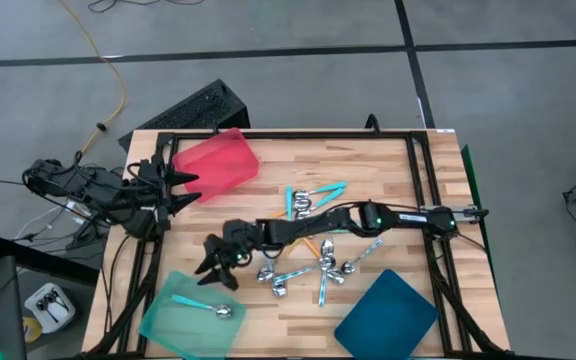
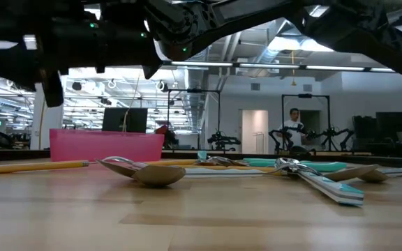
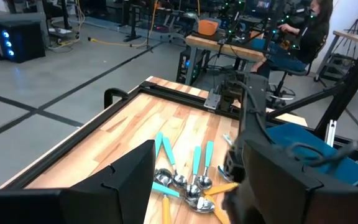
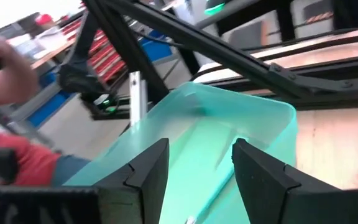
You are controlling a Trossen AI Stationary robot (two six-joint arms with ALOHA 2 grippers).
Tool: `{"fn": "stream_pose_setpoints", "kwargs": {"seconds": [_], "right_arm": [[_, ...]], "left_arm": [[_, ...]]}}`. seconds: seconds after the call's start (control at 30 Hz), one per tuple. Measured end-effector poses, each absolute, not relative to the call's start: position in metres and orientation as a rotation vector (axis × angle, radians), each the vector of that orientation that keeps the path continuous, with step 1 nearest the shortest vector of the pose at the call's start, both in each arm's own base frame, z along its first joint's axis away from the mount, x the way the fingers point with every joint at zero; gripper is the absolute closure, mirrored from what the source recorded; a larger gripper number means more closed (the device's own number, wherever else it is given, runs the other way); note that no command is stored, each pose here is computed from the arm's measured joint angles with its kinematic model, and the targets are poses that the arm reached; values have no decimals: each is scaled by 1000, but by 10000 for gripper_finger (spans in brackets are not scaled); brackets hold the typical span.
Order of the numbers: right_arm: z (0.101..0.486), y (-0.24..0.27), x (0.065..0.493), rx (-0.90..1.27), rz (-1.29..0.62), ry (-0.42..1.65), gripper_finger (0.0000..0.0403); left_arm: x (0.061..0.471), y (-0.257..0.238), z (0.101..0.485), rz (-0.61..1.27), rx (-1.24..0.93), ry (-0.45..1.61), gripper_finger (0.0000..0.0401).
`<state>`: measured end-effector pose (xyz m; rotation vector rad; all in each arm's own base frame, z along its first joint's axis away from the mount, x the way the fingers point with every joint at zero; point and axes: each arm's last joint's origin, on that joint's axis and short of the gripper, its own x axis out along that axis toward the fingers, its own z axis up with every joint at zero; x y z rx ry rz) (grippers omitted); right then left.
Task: Sort silverware by color (type)
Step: Put the blue patterned spoon into the blue bin
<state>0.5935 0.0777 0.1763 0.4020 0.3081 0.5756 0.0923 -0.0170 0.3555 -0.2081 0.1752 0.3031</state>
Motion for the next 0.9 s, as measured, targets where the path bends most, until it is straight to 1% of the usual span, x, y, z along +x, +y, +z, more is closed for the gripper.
{"fn": "stream_pose_setpoints", "kwargs": {"seconds": [0.2,0.27,0.47,0.57,0.8,0.9], "right_arm": [[175,51,591,389,661,412,213],[177,41,589,375,658,451,215],[215,19,568,292,611,571,224],[230,18,552,212,545,677,228],[273,27,500,-40,285,989,232],[278,32,482,-60,261,1125,233]], "left_arm": [[92,-17,355,303,-204,183,175],[92,-17,353,304,-196,196,175],[91,-16,349,310,-172,239,175],[90,-16,349,310,-161,243,175],[90,-16,348,310,-152,251,175],[90,-16,347,311,-145,263,175]]}}
